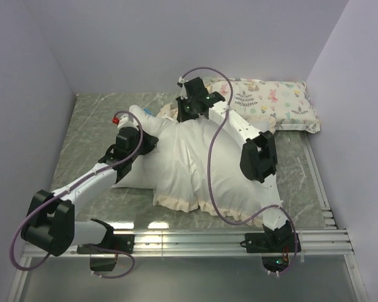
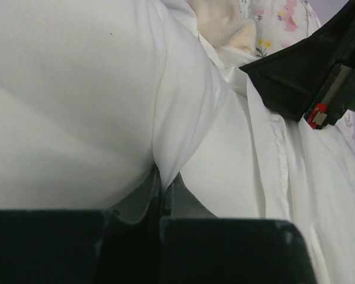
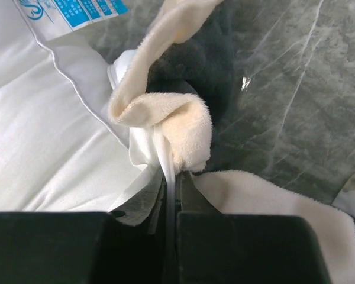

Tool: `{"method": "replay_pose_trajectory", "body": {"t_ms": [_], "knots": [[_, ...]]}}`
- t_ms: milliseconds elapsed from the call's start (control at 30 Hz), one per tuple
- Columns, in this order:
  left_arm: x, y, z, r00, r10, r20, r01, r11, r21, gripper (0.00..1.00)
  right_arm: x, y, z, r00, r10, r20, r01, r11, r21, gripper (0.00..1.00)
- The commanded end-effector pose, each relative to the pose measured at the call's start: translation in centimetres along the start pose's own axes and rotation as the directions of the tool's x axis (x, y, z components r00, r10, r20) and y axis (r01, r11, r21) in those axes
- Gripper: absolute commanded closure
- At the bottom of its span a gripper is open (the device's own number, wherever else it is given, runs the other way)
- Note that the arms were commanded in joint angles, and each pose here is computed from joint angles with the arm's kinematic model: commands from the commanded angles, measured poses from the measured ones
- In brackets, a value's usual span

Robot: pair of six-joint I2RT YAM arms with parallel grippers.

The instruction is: Remove the pillowcase from the pillow

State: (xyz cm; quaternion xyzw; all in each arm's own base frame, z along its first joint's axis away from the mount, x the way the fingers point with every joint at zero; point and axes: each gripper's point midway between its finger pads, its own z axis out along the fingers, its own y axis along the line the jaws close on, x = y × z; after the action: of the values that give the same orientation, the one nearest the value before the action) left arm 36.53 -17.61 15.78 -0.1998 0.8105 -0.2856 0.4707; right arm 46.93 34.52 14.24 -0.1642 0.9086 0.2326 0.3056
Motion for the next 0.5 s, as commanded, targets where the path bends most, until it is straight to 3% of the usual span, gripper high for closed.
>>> {"method": "replay_pose_trajectory", "body": {"t_ms": [0,133,200,233,300,333,400,433,467], "knots": [[4.3,2.8,-2.6,0.980,0.021,-0.200,-0.046,0.992,-0.122,1.00,-9.7,3.1,-9.6,0.962,0.018,0.274,-0.008,0.999,-0.039,1.00],[1.7,-0.1,-3.2,0.992,-0.003,-0.125,-0.008,0.996,-0.092,1.00,-15.4,5.0,-17.6,0.887,0.031,0.460,-0.006,0.998,-0.055,1.00],[0.2,-1.2,-3.7,0.997,-0.016,-0.077,0.009,0.996,-0.085,0.99,-16.0,5.7,-19.8,0.865,0.045,0.500,-0.009,0.997,-0.073,1.00],[-0.5,-1.2,-3.9,0.999,-0.025,-0.046,0.020,0.995,-0.100,1.00,-17.1,7.1,-23.6,0.819,0.049,0.572,0.016,0.994,-0.107,1.00],[-1.7,-1.3,-4.6,1.000,-0.030,0.003,0.030,0.994,-0.106,0.99,-16.0,7.8,-24.7,0.815,0.033,0.579,0.030,0.995,-0.098,1.00],[-2.4,-1.0,-4.8,0.998,-0.044,0.040,0.048,0.991,-0.125,0.99,-16.2,8.9,-28.2,0.775,0.020,0.632,0.056,0.993,-0.100,1.00],[-2.6,-0.5,-5.4,0.996,-0.056,0.066,0.064,0.989,-0.130,1.00,-14.1,10.0,-28.4,0.777,-0.035,0.628,0.091,0.994,-0.057,1.00],[-2.6,-0.3,-5.6,0.994,-0.072,0.079,0.082,0.988,-0.133,0.99,-13.8,11.3,-31.7,0.736,-0.042,0.676,0.120,0.990,-0.069,1.00],[-2.4,0.2,-5.8,0.994,-0.077,0.083,0.088,0.987,-0.133,0.99,-12.3,13.2,-32.0,0.740,-0.047,0.671,0.151,0.984,-0.097,1.00]]}}
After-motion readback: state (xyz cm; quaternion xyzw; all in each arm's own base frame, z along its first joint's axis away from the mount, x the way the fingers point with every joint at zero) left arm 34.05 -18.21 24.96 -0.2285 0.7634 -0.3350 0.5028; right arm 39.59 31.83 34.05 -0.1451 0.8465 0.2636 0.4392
